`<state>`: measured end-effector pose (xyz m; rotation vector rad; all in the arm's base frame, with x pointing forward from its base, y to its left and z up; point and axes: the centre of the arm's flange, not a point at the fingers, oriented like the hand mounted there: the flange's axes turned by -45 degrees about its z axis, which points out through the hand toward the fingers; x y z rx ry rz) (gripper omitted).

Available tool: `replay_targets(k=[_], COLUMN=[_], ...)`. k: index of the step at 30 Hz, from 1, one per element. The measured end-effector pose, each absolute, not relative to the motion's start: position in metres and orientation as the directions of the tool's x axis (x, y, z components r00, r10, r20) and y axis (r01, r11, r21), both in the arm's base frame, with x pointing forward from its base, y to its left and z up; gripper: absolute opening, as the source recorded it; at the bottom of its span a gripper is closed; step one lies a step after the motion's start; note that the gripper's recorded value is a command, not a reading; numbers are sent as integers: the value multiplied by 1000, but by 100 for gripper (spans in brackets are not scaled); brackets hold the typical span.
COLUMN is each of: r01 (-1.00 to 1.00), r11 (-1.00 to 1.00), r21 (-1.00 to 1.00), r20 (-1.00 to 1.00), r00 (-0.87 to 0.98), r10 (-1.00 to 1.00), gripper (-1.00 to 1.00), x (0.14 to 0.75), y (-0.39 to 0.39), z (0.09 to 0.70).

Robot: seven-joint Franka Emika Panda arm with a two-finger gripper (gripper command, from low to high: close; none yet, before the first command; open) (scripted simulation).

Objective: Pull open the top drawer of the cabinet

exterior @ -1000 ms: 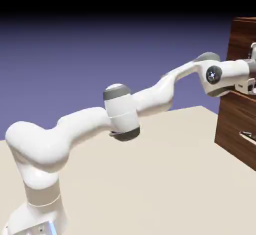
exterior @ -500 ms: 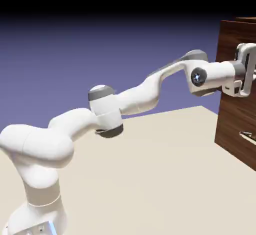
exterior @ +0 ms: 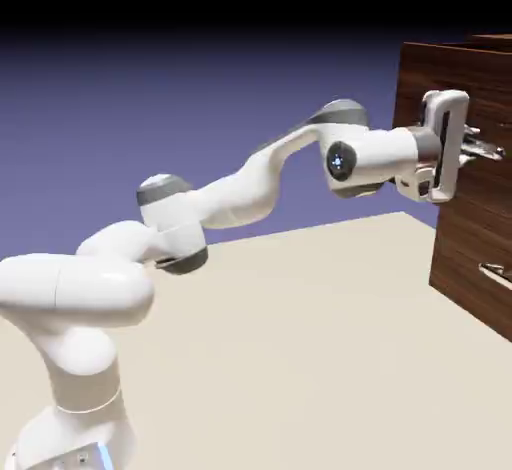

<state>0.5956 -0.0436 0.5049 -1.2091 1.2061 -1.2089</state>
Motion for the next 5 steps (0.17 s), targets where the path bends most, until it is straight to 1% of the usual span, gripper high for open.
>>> replay_targets(k=[2, 3, 5], r01=[2, 2, 0], r11=[0, 0, 0], r21=[-1000, -1000, -1000], r20=[0, 0, 0], r00=[2, 2, 1], r10=[-1000, -1000, -1000], gripper=[-100, 100, 100], x=[576, 571, 570], y=[-44, -44, -44], z=[505, 505, 505])
